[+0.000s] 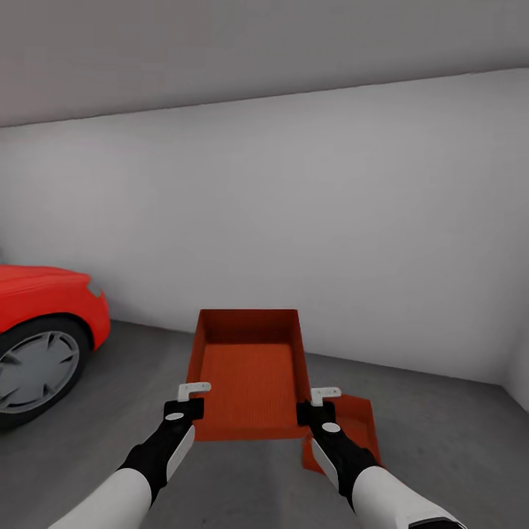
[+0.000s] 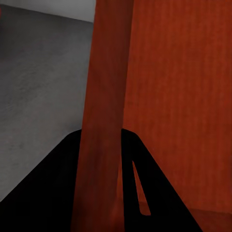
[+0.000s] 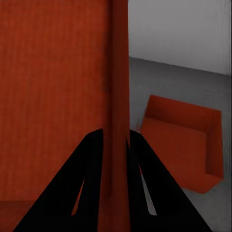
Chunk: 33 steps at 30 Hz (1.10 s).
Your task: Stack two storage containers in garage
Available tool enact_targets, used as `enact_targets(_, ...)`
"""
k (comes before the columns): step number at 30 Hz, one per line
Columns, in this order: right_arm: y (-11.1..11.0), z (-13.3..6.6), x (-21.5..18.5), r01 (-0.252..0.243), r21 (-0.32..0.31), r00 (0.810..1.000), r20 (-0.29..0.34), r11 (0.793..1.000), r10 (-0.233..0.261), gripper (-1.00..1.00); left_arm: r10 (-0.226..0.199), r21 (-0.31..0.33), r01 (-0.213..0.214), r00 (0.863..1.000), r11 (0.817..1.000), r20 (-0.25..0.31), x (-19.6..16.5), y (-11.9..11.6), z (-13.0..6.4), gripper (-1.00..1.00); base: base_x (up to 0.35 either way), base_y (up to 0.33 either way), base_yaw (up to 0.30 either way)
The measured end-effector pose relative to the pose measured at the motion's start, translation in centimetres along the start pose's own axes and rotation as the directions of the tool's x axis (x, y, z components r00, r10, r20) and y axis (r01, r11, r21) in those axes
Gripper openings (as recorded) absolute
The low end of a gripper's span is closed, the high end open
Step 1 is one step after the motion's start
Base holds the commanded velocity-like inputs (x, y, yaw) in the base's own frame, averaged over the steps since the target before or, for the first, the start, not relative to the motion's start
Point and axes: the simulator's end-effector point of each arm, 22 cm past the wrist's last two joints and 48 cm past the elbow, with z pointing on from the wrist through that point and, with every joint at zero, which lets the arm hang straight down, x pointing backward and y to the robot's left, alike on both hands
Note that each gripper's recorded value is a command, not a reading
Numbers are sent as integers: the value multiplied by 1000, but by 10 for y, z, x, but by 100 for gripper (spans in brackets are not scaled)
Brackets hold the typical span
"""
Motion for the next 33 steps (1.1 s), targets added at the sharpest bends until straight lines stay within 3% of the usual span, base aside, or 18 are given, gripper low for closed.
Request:
enact_targets(22,0,0,0,0,0,1000,-1,1000,0,-100,0,0,0,1000,1000,-1,0,0,0,-100,3,0,-287)
enact_targets(33,0,-1,0,0,0,1000,0,1000,0,-100,0,0,0,1000,1000,0,0,0,-1,-100,261,0,-287)
